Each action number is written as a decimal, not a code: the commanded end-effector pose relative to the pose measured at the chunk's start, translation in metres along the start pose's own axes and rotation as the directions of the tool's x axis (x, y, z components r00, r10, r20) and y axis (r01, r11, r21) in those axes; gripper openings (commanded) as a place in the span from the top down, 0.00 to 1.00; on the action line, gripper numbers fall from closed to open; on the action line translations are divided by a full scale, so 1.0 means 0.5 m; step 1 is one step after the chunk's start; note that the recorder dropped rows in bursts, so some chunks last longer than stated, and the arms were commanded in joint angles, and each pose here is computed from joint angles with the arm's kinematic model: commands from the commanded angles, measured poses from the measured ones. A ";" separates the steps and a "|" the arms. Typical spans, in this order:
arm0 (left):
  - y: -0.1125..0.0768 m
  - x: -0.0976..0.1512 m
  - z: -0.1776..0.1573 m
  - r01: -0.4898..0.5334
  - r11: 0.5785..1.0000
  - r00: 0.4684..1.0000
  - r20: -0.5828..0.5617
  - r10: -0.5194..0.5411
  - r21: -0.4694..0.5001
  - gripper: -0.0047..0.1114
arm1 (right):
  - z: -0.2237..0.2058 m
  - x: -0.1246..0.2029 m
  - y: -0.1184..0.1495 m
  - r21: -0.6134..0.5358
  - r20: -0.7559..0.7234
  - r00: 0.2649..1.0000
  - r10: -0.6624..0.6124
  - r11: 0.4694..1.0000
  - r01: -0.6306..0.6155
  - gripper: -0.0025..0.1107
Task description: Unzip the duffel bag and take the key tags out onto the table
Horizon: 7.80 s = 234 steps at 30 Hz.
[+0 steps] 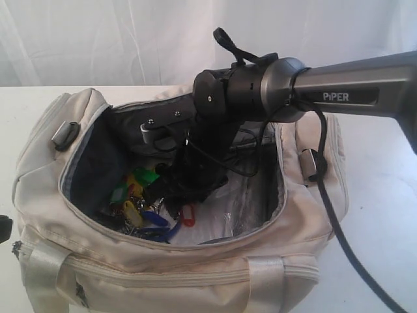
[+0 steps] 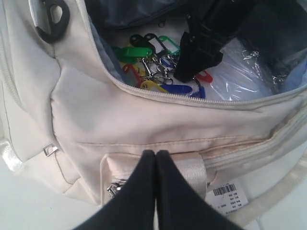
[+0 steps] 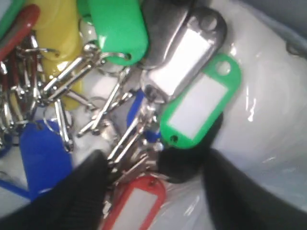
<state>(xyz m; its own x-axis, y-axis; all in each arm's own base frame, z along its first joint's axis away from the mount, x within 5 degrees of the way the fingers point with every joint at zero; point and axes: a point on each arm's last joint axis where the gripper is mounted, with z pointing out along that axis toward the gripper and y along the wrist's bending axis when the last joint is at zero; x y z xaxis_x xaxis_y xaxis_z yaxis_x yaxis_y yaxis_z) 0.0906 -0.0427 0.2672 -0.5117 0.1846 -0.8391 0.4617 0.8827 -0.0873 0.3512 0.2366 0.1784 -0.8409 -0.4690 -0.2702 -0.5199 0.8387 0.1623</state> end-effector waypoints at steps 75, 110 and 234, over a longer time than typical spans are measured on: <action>-0.005 0.003 -0.001 0.019 1.000 1.000 0.003 -0.019 0.024 0.96 | -0.665 0.257 -0.015 0.493 0.496 0.862 -0.104 0.851 -0.181 0.98; -0.007 0.002 -0.001 0.032 0.999 0.999 0.008 -0.033 0.032 0.96 | -0.301 0.321 -0.249 0.317 0.197 0.942 0.273 0.891 -0.324 0.98; 0.014 0.167 -0.034 -0.249 0.908 0.954 0.075 0.290 -0.336 0.96 | -0.543 0.509 -0.050 0.175 0.758 0.648 0.075 0.934 -0.313 0.98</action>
<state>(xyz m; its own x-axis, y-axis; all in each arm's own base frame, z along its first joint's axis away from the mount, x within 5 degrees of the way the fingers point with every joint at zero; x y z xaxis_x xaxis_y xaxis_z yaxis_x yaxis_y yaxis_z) 0.0367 -0.0147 0.2221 -0.2584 0.3846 -0.8862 0.2973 0.9045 0.3059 0.1089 0.0221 0.3632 -0.4819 -0.0271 -0.8758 -0.2024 0.9759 0.0811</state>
